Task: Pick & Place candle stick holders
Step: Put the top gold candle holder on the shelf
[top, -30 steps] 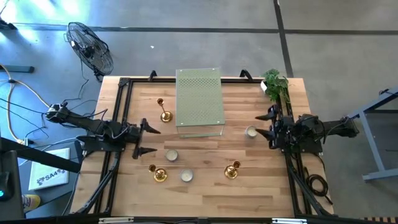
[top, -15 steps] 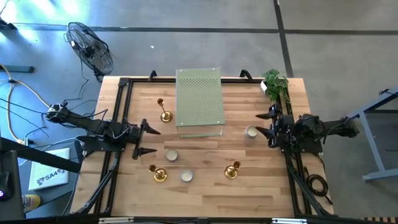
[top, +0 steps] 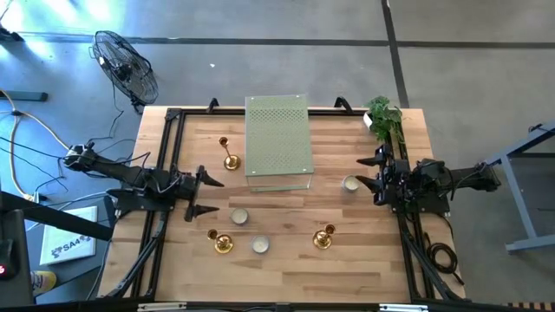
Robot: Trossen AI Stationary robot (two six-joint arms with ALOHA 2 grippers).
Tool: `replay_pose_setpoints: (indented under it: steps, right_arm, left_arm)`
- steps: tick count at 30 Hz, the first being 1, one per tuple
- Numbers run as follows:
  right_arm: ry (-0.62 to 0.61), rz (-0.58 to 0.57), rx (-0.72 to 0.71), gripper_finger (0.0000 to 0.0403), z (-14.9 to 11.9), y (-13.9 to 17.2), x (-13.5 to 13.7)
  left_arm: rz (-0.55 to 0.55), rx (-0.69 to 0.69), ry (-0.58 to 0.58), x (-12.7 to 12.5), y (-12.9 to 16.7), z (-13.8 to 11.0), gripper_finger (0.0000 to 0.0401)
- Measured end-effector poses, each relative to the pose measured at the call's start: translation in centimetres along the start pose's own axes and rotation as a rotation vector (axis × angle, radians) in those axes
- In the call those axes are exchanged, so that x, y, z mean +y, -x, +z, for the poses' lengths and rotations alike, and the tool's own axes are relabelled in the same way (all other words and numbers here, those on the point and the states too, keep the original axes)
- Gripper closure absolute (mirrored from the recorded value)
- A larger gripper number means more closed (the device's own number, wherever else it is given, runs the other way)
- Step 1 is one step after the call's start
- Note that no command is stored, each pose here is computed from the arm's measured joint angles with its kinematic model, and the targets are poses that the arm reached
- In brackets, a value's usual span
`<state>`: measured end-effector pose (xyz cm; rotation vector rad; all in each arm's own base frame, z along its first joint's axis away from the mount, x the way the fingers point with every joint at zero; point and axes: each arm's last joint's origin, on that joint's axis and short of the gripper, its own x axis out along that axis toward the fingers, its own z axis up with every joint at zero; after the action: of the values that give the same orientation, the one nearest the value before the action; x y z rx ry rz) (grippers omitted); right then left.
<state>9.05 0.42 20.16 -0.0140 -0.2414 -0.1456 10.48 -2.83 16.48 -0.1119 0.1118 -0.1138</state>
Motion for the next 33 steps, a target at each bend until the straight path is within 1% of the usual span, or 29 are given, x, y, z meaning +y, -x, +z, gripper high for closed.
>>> replay_pose_setpoints:
  steps: [4,7,9,11,12,14,17,19,23,25,27,28,29,33]
  right_arm:
    - [-0.02,-0.096,0.005,0.017,0.0,0.0,-0.3]
    - [-0.014,-0.106,0.007,0.0171,0.0,0.0,-0.3]
    - [-0.007,-0.118,0.008,0.017,0.0,0.0,-0.3]
    - [-0.012,-0.142,0.009,0.017,0.0,0.0,-0.4]
    - [-0.014,-0.148,0.01,0.0171,0.0,0.0,-0.4]
    - [-0.014,-0.154,0.01,0.0173,0.0,0.0,-0.4]
    - [-0.014,-0.154,0.01,0.0175,0.0,0.0,-0.4]
    - [-0.019,-0.153,0.01,0.0175,0.0,0.0,-0.4]
    - [-0.019,-0.143,0.015,0.0175,-0.1,0.0,-0.4]
    - [-0.017,-0.143,0.023,0.0176,-0.2,0.0,-0.4]
    - [-0.014,-0.143,0.032,0.0178,-0.3,0.0,-0.4]
    - [-0.013,-0.143,0.035,0.0179,-0.3,0.0,-0.4]
    - [-0.016,-0.143,0.039,0.018,-0.3,0.0,-0.4]
    - [-0.032,-0.145,0.05,0.018,-0.5,0.0,-0.4]
  left_arm:
    - [-0.003,0.001,-0.042,0.0,0.0,0.0,0.0015]
    - [0.011,-0.002,-0.038,0.0,0.0,0.0,0.0015]
    - [0.058,-0.025,-0.033,0.2,0.0,0.2,0.0015]
    - [0.141,-0.073,-0.022,0.4,0.0,0.6,0.0015]
    - [0.174,-0.086,-0.041,0.4,0.1,1.0,0.0015]
    - [0.21,-0.108,-0.114,0.3,0.5,2.6,0.0015]
    - [0.277,-0.138,-0.18,0.2,1.6,6.2,0.0015]
    - [0.325,-0.11,-0.223,0.2,2.5,8.3,0.0015]
    - [0.453,-0.039,-0.252,0.5,4.2,11.1,0.0016]
    - [0.573,-0.042,-0.229,0.8,4.9,12.0,0.0016]
    - [0.744,-0.105,-0.123,1.1,5.2,12.5,0.0016]
    - [0.806,-0.138,-0.062,1.2,5.4,12.6,0.0016]
    - [0.834,-0.158,-0.017,1.3,5.4,12.6,0.0016]
    - [0.868,-0.222,0.086,1.4,5.6,12.8,0.0016]
